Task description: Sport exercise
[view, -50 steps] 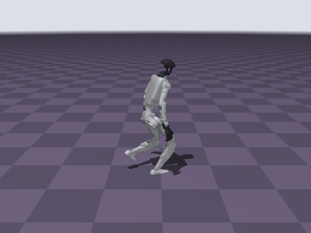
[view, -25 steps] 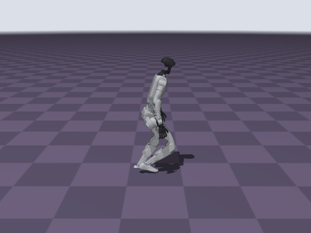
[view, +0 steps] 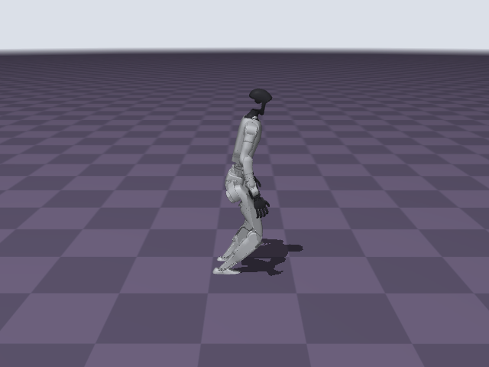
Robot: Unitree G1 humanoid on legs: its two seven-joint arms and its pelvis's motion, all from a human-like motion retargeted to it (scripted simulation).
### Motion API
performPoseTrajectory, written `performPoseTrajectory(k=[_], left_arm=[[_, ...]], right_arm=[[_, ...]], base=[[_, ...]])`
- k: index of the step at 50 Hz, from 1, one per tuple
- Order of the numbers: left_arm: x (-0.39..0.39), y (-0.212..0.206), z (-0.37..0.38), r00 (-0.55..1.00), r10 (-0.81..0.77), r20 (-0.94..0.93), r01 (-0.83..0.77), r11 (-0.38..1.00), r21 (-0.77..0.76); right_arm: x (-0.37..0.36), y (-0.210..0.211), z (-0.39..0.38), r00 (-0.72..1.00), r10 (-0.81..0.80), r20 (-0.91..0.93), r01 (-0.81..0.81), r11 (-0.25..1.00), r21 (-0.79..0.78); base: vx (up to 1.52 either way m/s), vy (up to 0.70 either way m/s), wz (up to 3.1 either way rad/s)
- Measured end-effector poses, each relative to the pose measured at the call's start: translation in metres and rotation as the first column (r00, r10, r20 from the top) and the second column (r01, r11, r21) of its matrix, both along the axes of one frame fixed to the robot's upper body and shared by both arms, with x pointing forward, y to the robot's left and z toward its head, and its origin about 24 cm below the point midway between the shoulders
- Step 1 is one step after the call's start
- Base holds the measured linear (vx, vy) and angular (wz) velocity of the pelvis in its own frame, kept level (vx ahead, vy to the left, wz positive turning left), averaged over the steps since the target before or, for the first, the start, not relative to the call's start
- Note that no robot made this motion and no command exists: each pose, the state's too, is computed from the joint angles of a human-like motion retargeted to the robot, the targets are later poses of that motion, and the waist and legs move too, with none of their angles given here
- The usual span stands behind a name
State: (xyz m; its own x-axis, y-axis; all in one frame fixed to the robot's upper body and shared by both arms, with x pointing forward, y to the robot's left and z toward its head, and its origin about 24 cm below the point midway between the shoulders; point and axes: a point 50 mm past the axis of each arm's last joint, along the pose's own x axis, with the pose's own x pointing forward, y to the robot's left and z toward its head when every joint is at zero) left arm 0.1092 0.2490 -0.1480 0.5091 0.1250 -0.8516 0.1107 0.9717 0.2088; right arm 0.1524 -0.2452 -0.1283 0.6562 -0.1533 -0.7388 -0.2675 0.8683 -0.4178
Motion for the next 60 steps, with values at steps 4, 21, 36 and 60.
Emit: performPoseTrajectory(k=[4, 21, 36, 60], left_arm=[[-0.001, -0.003, -0.001, 0.998, -0.061, -0.018, 0.061, 0.998, -0.003], [0.0, -0.016, 0.0, 0.882, -0.463, -0.091, 0.462, 0.886, -0.028], [0.022, 0.093, 0.065, 0.557, -0.729, -0.398, 0.809, 0.584, 0.064], [-0.019, -0.08, 0.618, -0.333, -0.87, -0.365, -0.888, 0.158, 0.432]], right_arm=[[-0.01, 0.009, -0.008, 0.995, 0.068, -0.075, -0.067, 0.998, 0.015], [-0.054, 0.06, -0.035, 0.792, 0.509, -0.335, -0.493, 0.859, 0.14], [0.025, -0.084, 0.047, 0.883, 0.362, -0.298, -0.404, 0.91, -0.091], [-0.013, 0.109, 0.59, -0.879, 0.4, 0.257, 0.046, 0.609, -0.792]], base=[[0.0, 0.0, 0.0], [0.02, -0.03, -0.48], [0.01, -0.09, -0.44], [-0.08, -0.01, -0.62]])
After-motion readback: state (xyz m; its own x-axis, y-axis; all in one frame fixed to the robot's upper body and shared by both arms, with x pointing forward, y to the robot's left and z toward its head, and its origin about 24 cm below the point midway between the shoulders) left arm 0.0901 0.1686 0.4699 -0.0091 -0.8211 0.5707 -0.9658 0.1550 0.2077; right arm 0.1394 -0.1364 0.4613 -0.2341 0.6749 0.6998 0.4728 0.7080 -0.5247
